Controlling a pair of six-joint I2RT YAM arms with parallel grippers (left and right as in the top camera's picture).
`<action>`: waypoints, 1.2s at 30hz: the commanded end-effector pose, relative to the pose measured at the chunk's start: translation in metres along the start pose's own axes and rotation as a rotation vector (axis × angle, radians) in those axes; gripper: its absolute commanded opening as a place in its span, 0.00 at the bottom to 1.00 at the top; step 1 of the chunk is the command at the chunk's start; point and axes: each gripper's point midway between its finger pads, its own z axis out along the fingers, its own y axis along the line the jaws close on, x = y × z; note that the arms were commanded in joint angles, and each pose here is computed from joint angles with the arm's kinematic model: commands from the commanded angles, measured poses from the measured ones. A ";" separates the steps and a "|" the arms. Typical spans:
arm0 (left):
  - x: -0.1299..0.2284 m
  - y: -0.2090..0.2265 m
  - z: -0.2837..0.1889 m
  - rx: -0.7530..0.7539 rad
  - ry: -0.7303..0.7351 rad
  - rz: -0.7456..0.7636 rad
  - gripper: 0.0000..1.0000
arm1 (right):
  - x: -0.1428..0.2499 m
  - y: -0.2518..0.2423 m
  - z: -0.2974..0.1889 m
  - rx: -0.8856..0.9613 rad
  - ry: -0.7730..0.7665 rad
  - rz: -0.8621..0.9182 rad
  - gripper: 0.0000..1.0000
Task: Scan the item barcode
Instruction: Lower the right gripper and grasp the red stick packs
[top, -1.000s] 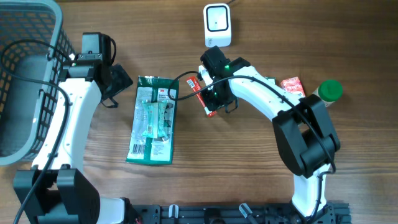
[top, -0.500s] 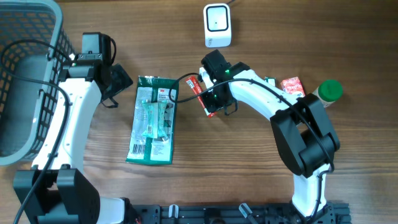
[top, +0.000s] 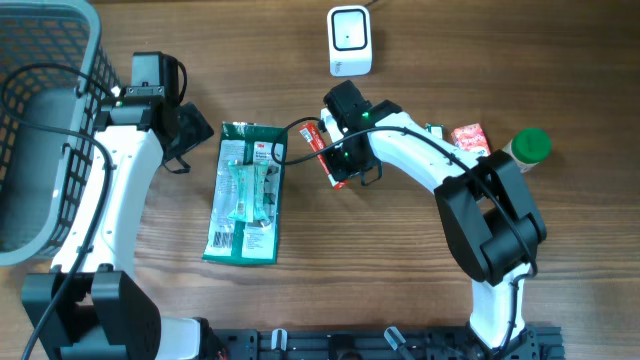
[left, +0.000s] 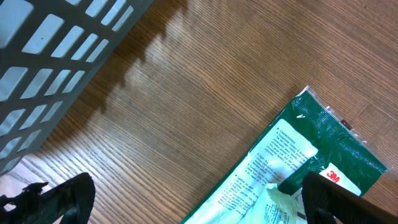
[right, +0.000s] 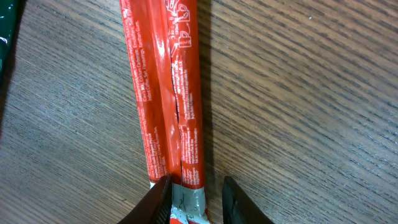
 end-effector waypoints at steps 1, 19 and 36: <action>0.001 0.004 0.004 -0.019 0.003 -0.021 1.00 | 0.015 0.000 0.013 0.000 0.057 0.013 0.27; 0.001 0.004 0.004 -0.019 0.003 -0.021 1.00 | 0.002 0.004 -0.003 0.000 0.047 0.003 0.33; 0.001 0.004 0.004 -0.019 0.004 -0.021 1.00 | 0.008 0.009 -0.002 -0.006 0.068 0.010 0.33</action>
